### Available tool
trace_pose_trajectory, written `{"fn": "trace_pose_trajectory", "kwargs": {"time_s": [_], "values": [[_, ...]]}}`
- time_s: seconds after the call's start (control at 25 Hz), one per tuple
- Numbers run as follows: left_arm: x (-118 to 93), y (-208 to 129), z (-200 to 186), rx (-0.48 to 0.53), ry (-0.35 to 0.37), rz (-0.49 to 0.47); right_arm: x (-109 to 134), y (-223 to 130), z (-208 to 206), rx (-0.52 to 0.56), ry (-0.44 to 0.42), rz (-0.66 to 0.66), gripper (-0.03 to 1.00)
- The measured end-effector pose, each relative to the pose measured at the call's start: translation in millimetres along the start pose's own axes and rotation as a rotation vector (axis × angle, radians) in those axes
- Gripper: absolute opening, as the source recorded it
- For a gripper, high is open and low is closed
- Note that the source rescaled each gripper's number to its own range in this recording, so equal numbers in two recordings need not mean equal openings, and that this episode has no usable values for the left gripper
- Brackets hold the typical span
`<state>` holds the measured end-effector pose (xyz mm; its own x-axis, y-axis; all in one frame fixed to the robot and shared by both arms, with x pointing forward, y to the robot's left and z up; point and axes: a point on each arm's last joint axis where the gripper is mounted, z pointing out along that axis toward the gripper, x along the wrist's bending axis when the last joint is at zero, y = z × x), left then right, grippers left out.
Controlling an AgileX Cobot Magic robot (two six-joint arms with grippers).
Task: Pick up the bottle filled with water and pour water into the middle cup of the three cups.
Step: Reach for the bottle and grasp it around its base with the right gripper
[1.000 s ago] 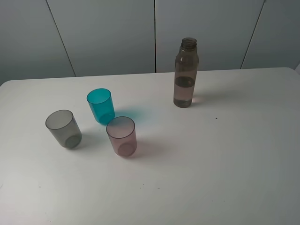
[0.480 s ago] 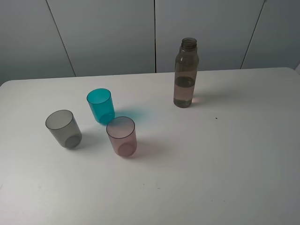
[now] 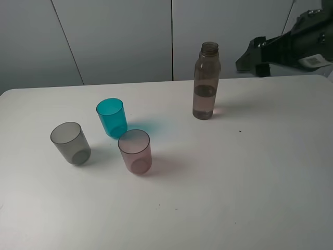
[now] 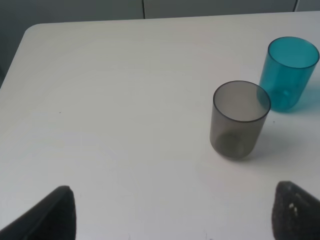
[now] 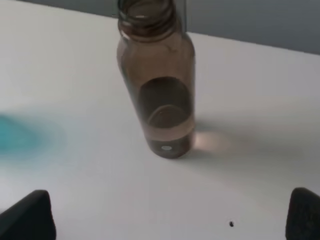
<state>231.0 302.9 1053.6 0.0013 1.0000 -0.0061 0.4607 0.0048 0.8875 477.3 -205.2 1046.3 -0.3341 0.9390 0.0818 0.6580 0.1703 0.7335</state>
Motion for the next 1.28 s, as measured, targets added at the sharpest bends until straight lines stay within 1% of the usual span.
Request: {"fn": "trace_pose_trajectory", "kwargs": {"time_s": [0.12, 0.32, 0.52, 0.72, 0.96, 1.28], "values": [[0.0, 0.0, 0.0, 0.0, 0.0, 0.0, 7.8, -4.9, 29.7, 0.033, 0.019, -0.007, 1.0], [0.0, 0.0, 0.0, 0.0, 0.0, 0.0, 6.7, -21.7, 70.7, 0.137, 0.008, -0.002, 1.0], [0.0, 0.0, 0.0, 0.0, 0.0, 0.0, 4.4, -35.2, 105.1, 0.156, -0.008, 0.013, 1.0], [0.0, 0.0, 0.0, 0.0, 0.0, 0.0, 12.7, -46.7, 130.7, 0.107, -0.001, -0.009, 1.0], [0.0, 0.0, 0.0, 0.0, 0.0, 0.0, 12.2, -57.7, 150.4, 0.046, -0.01, -0.017, 1.0], [0.0, 0.0, 0.0, 0.0, 0.0, 0.0, 6.7, -69.1, 162.1, -0.158, -0.031, -0.002, 1.0]]}}
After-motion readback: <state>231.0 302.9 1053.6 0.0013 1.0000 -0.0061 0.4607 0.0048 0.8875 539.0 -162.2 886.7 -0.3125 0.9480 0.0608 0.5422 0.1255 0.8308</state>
